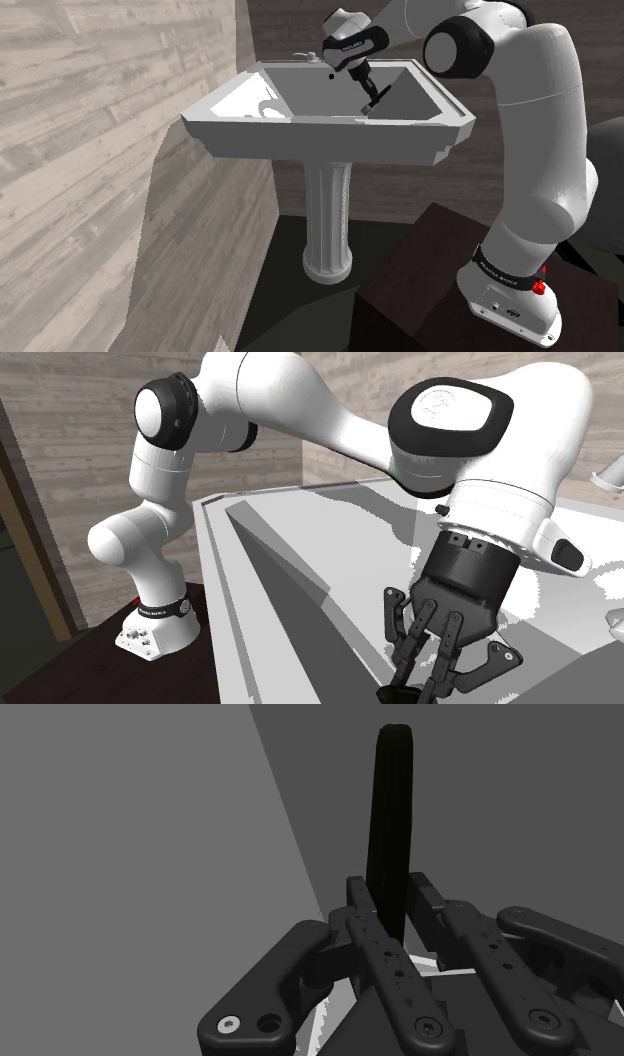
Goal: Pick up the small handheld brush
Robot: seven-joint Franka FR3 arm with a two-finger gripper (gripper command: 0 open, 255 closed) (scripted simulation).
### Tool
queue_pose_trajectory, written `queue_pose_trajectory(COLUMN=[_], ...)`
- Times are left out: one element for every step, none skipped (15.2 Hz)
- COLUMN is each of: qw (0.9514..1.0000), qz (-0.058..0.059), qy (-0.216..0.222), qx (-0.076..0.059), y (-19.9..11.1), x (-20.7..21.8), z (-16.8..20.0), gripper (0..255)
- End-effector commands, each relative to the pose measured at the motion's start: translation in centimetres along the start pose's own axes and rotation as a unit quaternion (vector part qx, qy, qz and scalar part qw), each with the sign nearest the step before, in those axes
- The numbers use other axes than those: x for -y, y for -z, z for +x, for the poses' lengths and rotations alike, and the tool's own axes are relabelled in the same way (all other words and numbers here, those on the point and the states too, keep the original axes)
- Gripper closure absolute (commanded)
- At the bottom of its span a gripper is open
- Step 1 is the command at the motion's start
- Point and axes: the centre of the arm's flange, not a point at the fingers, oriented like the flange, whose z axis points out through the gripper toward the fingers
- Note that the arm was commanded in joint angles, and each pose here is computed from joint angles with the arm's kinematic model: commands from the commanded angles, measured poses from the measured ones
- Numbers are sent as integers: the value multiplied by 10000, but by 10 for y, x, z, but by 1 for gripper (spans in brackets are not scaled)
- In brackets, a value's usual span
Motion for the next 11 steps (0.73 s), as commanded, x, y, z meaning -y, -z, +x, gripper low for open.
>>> queue_pose_trajectory(qw=[10000, 10000, 10000, 10000, 10000, 10000, 10000, 10000, 10000, 10000, 10000], qz=[2, 2, 2, 2, 2, 2, 2, 2, 2, 2, 2], qy=[0, 0, 0, 0, 0, 0, 0, 0, 0, 0, 0], qx=[1, 1, 1, 1, 1, 1, 1, 1, 1, 1, 1], y=[8, 13, 17, 22, 26, 31, 35, 39, 44, 48, 53], x=[0, 0, 0, 0, 0, 0, 0, 0, 0, 0, 1], z=[-5, -8, -11, -14, -17, -20, -22, -25, -28, -31, -34], gripper=[255, 255, 255, 255, 255, 255, 255, 255, 255, 255, 255])
